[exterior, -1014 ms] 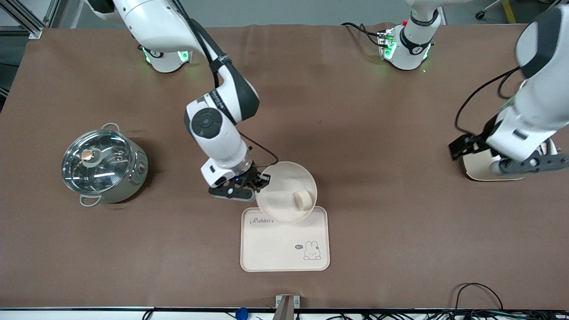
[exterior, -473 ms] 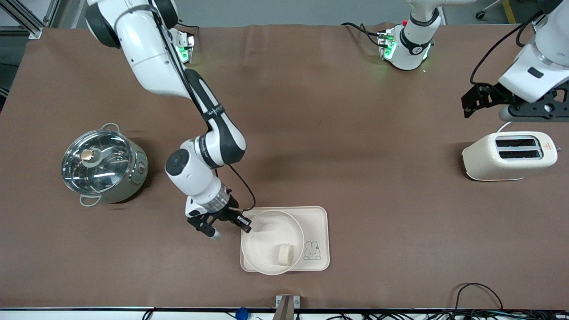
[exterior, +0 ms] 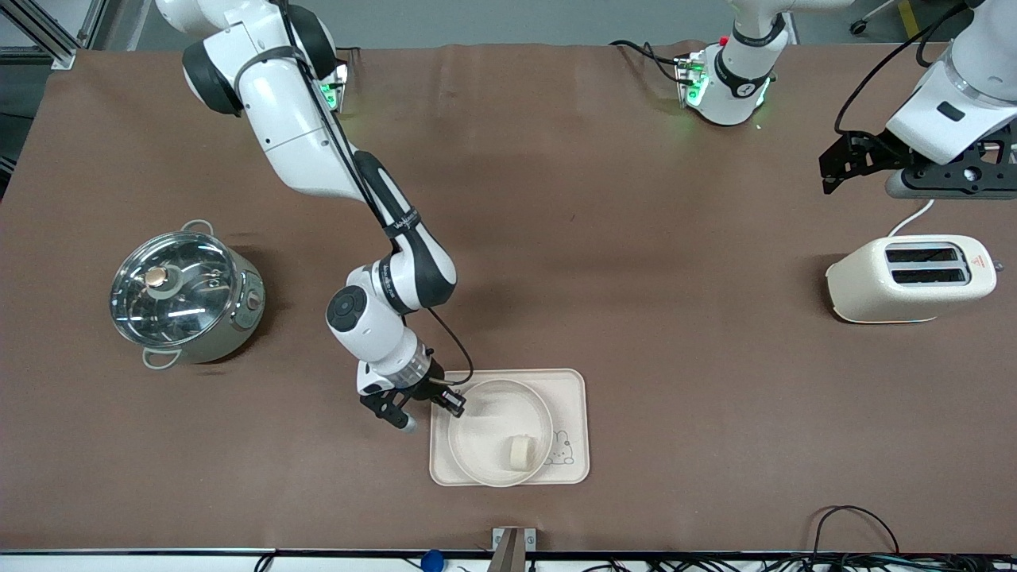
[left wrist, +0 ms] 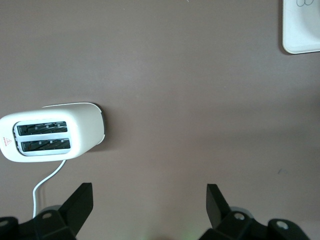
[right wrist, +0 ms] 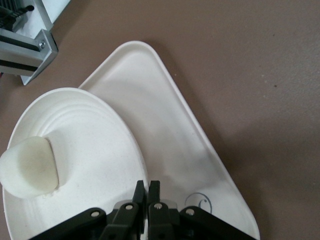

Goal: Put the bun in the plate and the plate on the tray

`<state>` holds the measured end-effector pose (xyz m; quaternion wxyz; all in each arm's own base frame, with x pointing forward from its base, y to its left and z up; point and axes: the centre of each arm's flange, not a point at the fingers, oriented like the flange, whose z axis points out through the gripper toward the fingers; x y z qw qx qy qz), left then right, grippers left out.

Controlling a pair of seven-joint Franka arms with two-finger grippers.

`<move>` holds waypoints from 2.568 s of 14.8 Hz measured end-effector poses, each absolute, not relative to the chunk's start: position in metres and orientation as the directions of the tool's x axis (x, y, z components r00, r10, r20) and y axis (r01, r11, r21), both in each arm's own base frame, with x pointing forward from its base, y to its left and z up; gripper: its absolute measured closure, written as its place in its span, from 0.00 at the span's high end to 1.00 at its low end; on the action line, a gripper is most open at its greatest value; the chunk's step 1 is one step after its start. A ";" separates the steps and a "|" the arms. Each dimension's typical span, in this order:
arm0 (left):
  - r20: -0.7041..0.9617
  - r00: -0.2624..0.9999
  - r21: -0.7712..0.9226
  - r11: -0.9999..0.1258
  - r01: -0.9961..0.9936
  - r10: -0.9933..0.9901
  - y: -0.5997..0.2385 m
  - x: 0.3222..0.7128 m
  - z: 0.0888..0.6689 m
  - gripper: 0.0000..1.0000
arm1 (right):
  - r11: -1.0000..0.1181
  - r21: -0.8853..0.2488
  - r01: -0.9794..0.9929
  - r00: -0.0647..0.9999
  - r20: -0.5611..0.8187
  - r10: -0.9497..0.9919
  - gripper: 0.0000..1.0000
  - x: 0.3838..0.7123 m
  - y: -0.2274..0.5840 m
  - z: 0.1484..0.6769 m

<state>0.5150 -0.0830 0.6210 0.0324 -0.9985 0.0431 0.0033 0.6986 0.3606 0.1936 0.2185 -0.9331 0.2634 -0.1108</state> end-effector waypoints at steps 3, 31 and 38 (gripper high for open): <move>-0.008 0.996 -0.063 -0.994 -0.084 -0.084 -0.082 0.516 0.620 1.00 | -0.767 -0.465 -0.442 0.836 0.096 -0.540 0.05 0.697 0.362 0.186; 0.013 0.995 -0.020 -0.995 -0.097 -0.097 -0.085 0.518 0.623 1.00 | -0.899 -0.257 -0.355 0.910 0.124 -0.395 1.00 0.701 0.185 0.409; 0.012 0.997 -0.018 -0.997 -0.076 -0.076 -0.085 0.517 0.624 1.00 | -0.965 -0.107 -0.238 0.967 0.062 -0.246 1.00 0.610 0.057 0.525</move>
